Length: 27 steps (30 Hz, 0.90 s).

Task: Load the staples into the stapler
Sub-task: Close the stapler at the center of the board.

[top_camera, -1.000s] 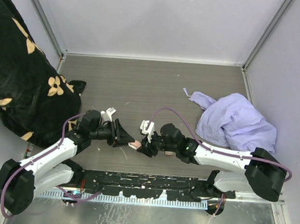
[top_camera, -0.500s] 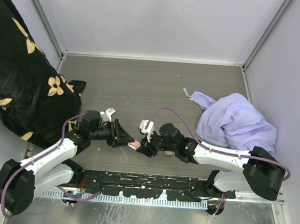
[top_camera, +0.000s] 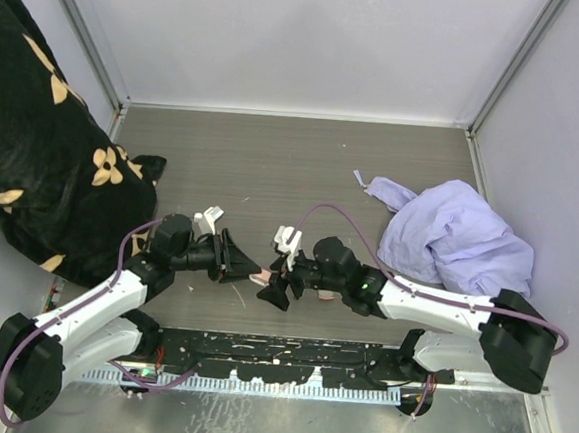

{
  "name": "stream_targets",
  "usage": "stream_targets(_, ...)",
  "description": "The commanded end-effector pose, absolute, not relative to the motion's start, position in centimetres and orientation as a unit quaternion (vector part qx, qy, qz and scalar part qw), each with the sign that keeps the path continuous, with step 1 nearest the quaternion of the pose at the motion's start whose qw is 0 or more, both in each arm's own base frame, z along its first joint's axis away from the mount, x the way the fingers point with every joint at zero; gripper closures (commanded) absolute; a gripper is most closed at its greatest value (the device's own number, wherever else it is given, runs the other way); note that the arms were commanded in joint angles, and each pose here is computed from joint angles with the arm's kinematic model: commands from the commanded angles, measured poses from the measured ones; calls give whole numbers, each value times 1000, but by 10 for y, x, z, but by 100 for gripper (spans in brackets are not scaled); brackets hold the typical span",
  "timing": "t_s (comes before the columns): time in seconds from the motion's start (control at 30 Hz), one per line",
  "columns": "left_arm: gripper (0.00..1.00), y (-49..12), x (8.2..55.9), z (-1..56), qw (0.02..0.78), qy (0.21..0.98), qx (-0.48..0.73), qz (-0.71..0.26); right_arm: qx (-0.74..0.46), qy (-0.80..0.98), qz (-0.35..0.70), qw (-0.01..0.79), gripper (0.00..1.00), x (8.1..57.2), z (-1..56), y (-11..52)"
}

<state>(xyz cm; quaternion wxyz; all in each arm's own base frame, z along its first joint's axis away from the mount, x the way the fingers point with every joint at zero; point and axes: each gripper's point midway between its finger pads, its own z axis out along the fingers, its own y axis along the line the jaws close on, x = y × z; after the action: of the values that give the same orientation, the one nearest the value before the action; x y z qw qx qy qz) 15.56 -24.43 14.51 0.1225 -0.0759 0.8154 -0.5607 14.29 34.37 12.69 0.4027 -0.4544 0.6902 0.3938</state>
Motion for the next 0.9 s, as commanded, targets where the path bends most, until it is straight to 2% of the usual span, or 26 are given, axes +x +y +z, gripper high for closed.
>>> stream_targets(0.0,100,-248,159,159,149,799,-52,-581,-414,656,431,461,17,153,188,342)
stream_targets(0.1,100,-247,163,154,155,803,-59,-573,-380,667,429,476,14,164,199,329)
stream_targets(0.23,100,-247,165,146,145,811,-69,-563,-367,699,393,472,13,181,187,315)
stream_targets(0.4,100,-248,164,143,135,813,-66,-563,-437,703,392,402,24,164,158,330)
stream_targets(0.57,100,-247,162,140,134,816,-66,-558,-466,690,394,389,26,155,146,343)
stream_targets(0.7,100,-246,161,140,132,817,-66,-558,-480,686,389,383,31,154,142,349)
stream_targets(0.77,100,-246,161,139,132,818,-65,-556,-484,688,385,380,39,154,139,350)
stream_targets(0.87,100,-246,160,140,130,818,-63,-557,-487,688,381,380,60,156,136,352)
